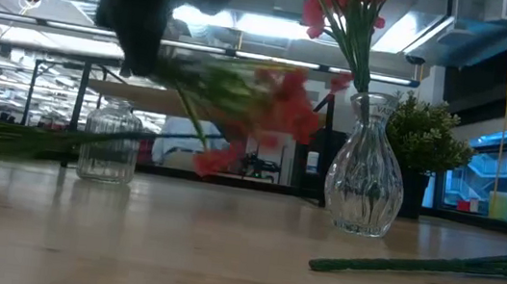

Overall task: Pick and place flowers into a vace then onto a shelf
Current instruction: Put the orange flowers into the right transparent vase

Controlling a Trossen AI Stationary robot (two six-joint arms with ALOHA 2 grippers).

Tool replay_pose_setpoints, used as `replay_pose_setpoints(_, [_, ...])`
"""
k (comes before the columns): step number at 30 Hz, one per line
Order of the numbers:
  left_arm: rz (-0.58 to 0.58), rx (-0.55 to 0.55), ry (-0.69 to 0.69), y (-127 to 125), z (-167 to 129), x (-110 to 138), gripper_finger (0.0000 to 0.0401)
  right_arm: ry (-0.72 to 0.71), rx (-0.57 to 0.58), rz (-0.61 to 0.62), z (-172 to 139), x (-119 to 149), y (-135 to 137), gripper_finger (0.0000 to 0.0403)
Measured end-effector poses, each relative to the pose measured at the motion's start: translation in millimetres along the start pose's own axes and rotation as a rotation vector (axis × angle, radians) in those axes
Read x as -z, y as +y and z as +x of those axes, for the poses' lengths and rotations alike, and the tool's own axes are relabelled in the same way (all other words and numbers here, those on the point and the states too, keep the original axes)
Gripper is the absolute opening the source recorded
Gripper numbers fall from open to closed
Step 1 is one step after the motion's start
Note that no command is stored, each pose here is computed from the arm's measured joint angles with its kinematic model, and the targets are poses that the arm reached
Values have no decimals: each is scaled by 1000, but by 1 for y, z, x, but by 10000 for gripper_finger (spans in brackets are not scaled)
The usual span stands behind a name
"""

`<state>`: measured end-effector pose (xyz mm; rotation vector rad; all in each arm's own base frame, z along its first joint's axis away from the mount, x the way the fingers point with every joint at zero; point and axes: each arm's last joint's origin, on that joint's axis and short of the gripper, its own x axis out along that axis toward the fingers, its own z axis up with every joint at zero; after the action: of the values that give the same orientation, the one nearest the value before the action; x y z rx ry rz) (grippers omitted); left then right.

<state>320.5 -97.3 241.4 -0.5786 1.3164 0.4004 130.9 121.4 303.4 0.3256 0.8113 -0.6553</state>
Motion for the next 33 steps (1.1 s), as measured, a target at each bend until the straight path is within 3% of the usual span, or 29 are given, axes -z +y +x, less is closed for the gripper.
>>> replay_pose_setpoints(5, [-81,-74,-88,18,-39,8,4,0,0,-1,0,0,0,165])
replay_pose_setpoints(16, [-88,124,-491,43,-126,19,5,-1,-21,17,-4,-3,2,165])
replay_pose_setpoints(21, [53,266,-797,41,-164,12,7,-14,-101,-15,-19,-17,7,165])
replay_pose_setpoints(26, [269,422,-1016,26,-184,-6,7,-147,-248,-17,-47,-44,17,165])
replay_pose_setpoints(33, [447,614,-1110,9,-175,-41,9,-338,-447,-126,-88,-81,28,165])
